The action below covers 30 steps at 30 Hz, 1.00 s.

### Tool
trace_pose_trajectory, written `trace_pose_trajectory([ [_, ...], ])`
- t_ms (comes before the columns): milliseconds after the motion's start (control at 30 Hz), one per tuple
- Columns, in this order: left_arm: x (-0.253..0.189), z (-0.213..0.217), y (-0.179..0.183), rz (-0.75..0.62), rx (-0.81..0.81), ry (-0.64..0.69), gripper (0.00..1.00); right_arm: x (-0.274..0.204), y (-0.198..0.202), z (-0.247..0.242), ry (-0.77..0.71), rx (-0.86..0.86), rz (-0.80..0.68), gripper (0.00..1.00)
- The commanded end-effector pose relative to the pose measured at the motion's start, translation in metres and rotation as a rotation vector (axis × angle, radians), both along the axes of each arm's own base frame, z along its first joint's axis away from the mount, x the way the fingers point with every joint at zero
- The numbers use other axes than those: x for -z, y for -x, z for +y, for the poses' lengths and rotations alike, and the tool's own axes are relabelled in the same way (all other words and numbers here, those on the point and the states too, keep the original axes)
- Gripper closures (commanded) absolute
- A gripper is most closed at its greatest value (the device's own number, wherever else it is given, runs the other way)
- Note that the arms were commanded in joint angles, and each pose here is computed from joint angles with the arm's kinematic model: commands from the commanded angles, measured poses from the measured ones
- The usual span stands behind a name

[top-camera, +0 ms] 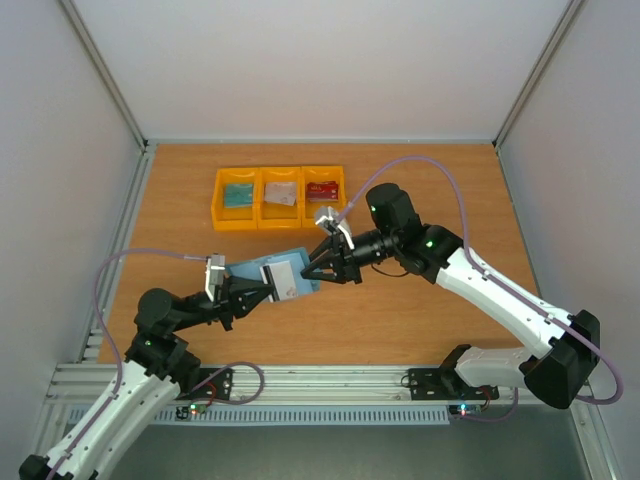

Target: Take the credit cards out of the card holder

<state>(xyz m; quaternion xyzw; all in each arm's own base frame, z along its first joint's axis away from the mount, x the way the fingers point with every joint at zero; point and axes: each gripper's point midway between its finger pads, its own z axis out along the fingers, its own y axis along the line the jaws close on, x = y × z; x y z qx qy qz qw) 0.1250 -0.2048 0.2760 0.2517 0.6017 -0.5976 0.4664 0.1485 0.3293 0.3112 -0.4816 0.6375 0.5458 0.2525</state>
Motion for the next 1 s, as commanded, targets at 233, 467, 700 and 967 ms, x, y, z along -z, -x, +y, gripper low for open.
trace_pose_trajectory([
  [233, -0.008, 0.004, -0.003, -0.057, -0.042, 0.019, 1.00, 0.007, 0.003, 0.020, 0.001, -0.019, 0.012, 0.86],
  [467, -0.012, 0.006, -0.002, -0.063, -0.047, 0.032, 0.99, -0.003, 0.009, 0.008, -0.046, -0.050, -0.012, 0.99],
  [700, -0.014, 0.005, 0.003, -0.060, -0.022, 0.042, 0.88, -0.010, 0.008, 0.002, -0.055, -0.052, -0.003, 0.99],
  [967, -0.012, 0.005, 0.000, -0.056, -0.034, 0.035, 0.83, -0.010, 0.009, 0.005, -0.066, -0.077, 0.017, 0.99],
])
